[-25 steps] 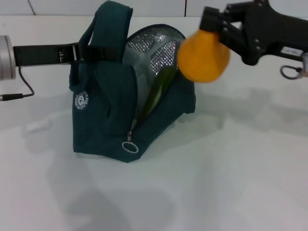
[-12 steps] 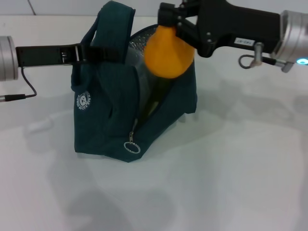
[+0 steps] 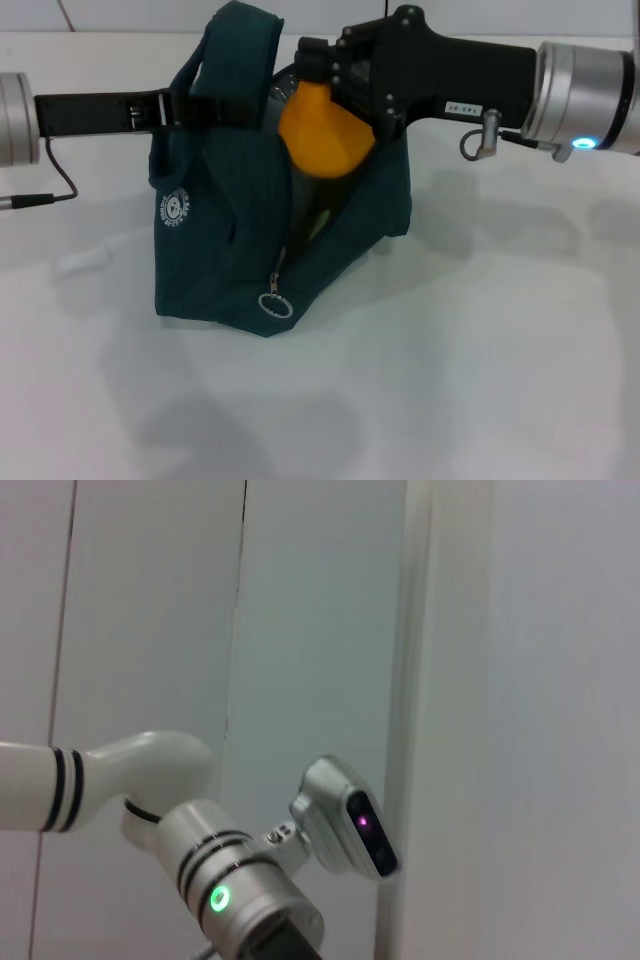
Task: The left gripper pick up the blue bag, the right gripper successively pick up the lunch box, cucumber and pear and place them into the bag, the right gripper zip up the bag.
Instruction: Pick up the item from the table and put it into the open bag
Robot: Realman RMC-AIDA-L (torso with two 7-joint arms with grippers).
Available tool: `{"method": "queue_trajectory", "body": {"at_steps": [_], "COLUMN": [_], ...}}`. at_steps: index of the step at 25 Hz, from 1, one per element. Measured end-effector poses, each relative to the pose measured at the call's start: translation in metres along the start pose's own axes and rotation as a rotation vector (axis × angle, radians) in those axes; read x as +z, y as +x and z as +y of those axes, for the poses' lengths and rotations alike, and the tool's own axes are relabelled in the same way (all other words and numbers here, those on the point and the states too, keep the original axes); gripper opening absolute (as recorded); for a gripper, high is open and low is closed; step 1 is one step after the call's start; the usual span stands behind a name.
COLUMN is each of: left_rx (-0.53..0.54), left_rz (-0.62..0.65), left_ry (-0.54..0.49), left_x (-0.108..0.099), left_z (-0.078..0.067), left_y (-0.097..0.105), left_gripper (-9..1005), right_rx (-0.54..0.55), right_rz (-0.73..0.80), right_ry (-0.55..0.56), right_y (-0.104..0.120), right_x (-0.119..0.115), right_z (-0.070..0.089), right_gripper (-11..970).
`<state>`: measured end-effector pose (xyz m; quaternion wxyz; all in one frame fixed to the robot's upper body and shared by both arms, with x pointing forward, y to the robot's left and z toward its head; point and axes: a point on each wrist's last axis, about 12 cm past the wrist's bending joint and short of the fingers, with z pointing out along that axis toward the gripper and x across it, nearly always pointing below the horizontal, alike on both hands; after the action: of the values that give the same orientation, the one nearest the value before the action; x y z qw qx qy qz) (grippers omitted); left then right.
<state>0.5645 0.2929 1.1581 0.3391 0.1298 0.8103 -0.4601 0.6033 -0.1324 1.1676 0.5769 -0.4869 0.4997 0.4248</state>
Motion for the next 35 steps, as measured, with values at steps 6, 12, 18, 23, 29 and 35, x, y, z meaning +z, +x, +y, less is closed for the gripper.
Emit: {"method": "queue_trajectory", "body": {"at_steps": [6,12,18,23,29,35], "left_rx": [-0.004,-0.004,-0.007,-0.012,-0.012,-0.019], "left_rz": [-0.003,-0.003,-0.005,-0.007,-0.010,-0.020], "left_ry": [-0.003,-0.003,-0.006,-0.016,-0.023,-0.028], "left_x": [-0.001,-0.001,-0.002,-0.004,-0.007,-0.010], "left_z": [0.001,0.001,0.002,0.003,0.005,0.007], "left_y": [0.001,0.001,0.002,0.004,0.007,0.007], "left_gripper": [39,39,39,39,40,40], "right_rx": [0.026,0.040,0.061,0.074,0.094,0.134], "right_rz": [0.013,0.026,-0.022,-0.031,0.073,0.193], "right_ry": [0.021,0.036,0.090,0.265,0.456,0.465], "right_y": [0.005,0.007,0.005,0.008,0.024,0.039], "right_x": [-0.002,-0.002,-0.011,-0.042,-0.092,-0.103], "right_z": [0.000,-0.001,-0.004,-0.020,-0.034,-0.033], "right_gripper": [52,78,219,404,573,592]}}
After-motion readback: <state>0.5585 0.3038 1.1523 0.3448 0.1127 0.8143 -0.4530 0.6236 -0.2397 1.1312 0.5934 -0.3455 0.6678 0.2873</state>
